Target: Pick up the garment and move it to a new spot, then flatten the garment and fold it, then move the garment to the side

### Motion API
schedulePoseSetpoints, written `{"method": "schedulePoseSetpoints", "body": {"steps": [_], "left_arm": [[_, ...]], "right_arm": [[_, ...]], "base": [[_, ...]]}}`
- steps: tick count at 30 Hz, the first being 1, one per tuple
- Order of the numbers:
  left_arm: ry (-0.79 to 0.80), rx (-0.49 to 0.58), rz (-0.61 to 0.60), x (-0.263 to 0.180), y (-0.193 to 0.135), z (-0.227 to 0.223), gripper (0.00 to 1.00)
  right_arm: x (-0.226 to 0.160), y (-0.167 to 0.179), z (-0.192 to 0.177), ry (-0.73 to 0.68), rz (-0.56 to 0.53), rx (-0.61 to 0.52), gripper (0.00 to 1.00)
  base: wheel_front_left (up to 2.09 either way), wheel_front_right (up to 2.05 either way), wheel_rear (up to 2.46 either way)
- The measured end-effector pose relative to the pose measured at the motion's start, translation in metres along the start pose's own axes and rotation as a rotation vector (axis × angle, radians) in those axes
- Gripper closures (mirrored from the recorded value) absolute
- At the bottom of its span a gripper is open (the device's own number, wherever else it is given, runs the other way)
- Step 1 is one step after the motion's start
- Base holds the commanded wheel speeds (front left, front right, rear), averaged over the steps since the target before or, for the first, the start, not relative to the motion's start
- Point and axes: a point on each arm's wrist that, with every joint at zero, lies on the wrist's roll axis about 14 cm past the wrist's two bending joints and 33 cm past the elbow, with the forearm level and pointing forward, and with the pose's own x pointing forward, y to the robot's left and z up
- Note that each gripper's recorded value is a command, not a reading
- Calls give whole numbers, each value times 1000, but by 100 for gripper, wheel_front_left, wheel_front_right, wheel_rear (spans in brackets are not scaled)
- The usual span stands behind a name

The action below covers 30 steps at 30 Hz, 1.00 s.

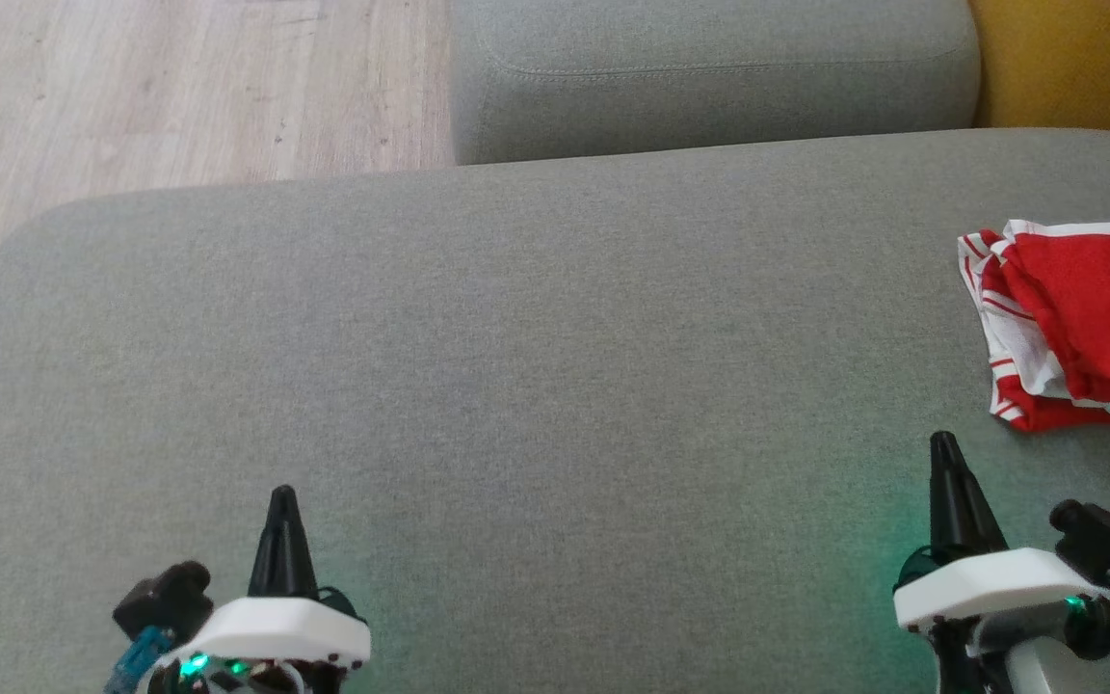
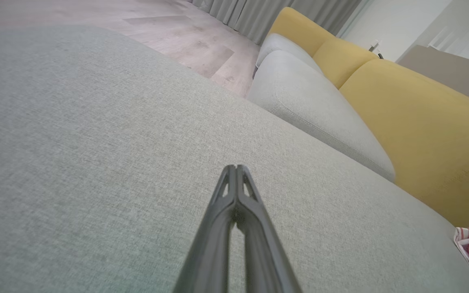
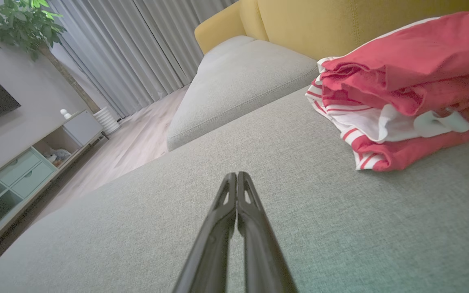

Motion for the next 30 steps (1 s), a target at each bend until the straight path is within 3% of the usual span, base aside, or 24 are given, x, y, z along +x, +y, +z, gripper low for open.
{"method": "schedulePoseSetpoints", "body": {"steps": [30], "left_arm": [[7,-319,16,3,8,13,100]], "right_arm": [[0,-13,10,-15,-61,354,100]], "base": [[0,0,0]]}}
